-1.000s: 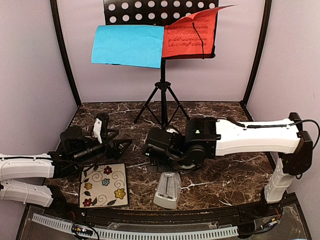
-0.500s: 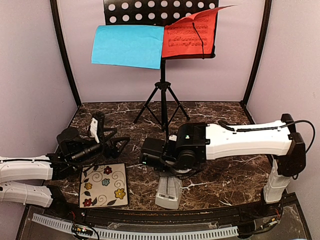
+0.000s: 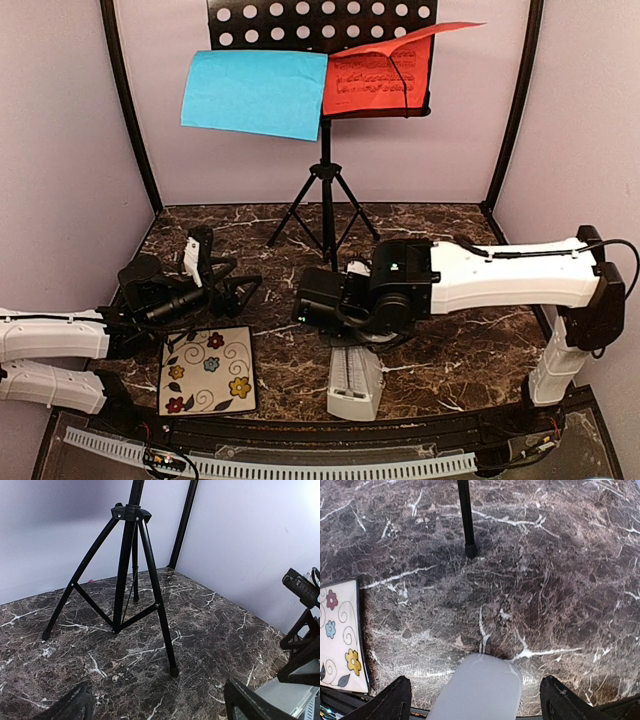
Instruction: Set up the instrument practice props
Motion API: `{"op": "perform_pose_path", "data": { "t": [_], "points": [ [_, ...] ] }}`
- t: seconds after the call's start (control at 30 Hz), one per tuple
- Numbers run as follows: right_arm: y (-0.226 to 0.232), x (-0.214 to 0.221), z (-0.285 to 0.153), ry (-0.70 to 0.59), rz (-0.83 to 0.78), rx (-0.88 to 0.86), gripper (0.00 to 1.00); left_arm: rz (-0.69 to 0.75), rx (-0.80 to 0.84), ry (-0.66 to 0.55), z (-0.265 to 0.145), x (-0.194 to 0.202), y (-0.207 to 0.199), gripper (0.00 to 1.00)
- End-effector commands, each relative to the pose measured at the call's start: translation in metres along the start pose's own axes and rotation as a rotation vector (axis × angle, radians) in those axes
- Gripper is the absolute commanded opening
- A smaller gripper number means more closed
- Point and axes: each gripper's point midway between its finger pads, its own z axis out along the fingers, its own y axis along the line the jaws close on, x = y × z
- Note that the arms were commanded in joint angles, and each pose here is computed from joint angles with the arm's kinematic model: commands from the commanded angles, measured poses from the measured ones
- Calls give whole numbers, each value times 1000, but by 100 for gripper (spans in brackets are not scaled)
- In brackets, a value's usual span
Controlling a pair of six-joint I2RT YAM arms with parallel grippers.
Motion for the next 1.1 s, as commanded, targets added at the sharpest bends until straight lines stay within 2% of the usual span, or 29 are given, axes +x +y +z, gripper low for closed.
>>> {"op": "perform_pose_path", "data": {
  "t": [0.0, 0.37, 0.4, 0.47, 0.5, 0.57, 0.77, 0.97, 1.07],
  "points": [
    [-7, -35, -18, -109, 41, -78, 53, 19, 4, -33, 3, -11, -2, 93],
    [-15, -7, -3, -16, 2, -191, 65, 29, 1, -18, 7, -10, -1, 92],
    [-14, -3, -2, -1, -5, -197, 68, 30, 1, -20, 7, -10, -1, 92],
    [-13, 2, -3, 21, -20, -203, 85, 31, 5, -17, 6, -10, -2, 92],
    [-13, 4, -5, 26, -24, -198, 91, 31, 6, -17, 6, -10, -2, 92],
    [-14, 4, -11, 37, -26, -186, 96, 34, 5, -16, 6, -9, -2, 92],
    [-28, 13, -18, 100, -15, -72, 99, 36, 5, -20, 8, -9, -1, 92],
    [-37, 30, -22, 170, 22, -57, 86, 30, 14, -18, 12, -7, -2, 92],
    [-45, 31, -27, 173, 58, -74, 84, 29, 14, -22, 13, -7, -2, 92]
  ]
}}
